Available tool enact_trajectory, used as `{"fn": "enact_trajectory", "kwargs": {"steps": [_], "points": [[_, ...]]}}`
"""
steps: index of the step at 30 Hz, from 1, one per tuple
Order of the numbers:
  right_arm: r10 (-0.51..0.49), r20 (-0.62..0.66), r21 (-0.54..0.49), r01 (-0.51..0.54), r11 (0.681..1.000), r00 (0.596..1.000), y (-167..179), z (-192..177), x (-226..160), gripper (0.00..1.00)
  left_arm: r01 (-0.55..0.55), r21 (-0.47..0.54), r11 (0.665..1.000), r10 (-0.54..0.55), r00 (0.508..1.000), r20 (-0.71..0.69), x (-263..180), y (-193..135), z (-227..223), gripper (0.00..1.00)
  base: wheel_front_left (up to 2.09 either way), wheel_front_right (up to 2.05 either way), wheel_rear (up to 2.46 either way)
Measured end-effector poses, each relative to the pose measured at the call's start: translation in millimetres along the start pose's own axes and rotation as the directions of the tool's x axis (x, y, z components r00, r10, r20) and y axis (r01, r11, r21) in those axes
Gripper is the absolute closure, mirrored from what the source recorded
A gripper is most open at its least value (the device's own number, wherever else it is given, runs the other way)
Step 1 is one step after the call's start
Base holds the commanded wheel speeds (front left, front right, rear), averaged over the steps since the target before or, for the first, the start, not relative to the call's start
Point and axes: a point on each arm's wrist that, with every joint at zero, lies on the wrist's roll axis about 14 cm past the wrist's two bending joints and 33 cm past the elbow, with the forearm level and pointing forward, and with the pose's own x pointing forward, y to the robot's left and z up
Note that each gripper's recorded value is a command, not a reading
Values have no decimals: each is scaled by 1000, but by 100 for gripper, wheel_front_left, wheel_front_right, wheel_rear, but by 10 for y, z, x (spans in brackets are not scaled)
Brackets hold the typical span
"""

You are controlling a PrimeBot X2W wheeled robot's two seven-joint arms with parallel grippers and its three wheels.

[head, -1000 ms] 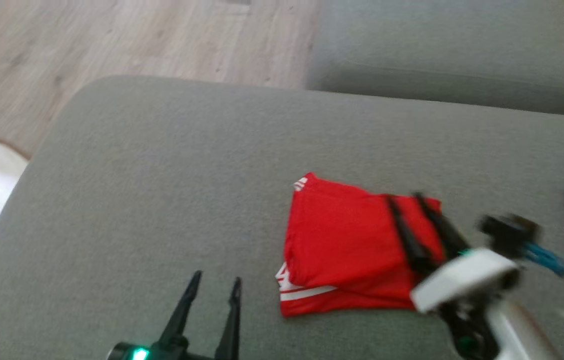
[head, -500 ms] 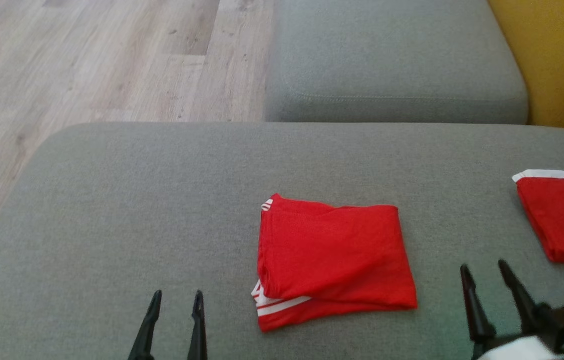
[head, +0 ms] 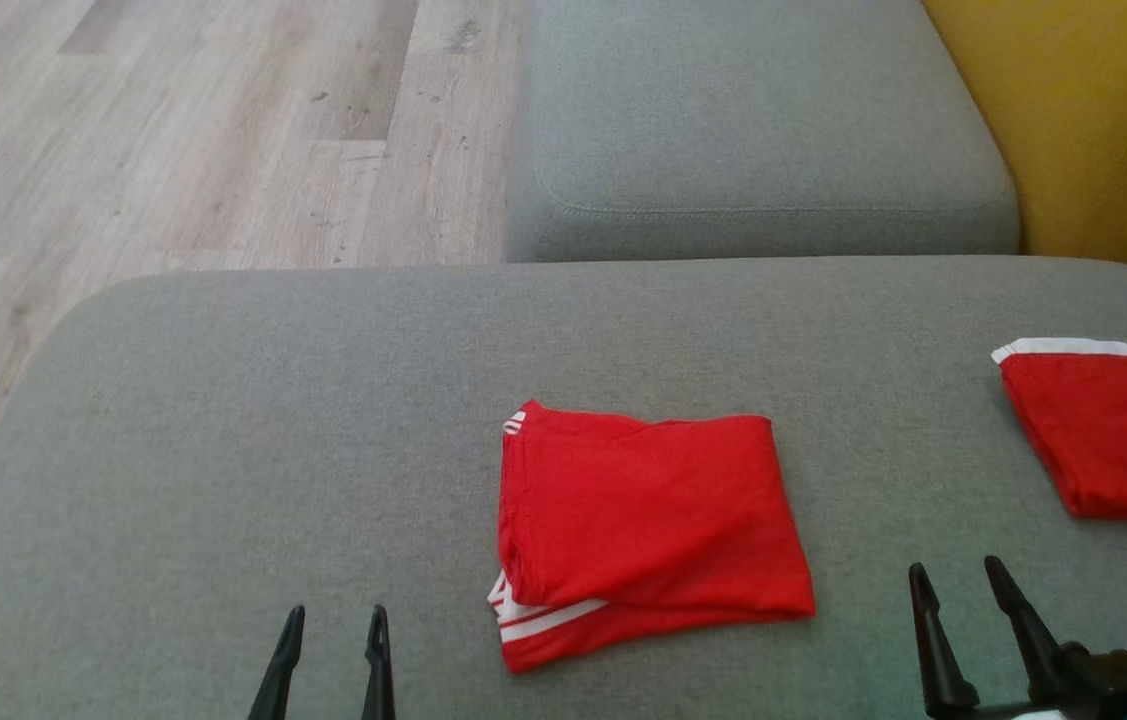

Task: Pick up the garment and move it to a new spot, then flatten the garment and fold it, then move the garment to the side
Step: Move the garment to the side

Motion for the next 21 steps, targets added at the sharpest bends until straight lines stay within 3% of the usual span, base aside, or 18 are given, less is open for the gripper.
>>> {"fn": "enact_trajectory", "kwargs": {"steps": [21], "points": [[-14,-9,8,14,1000,1000,-6,-33,-11,0,21,7,1000,-20,1000,-21,24,-55,-59,0,0,0,0]]}}
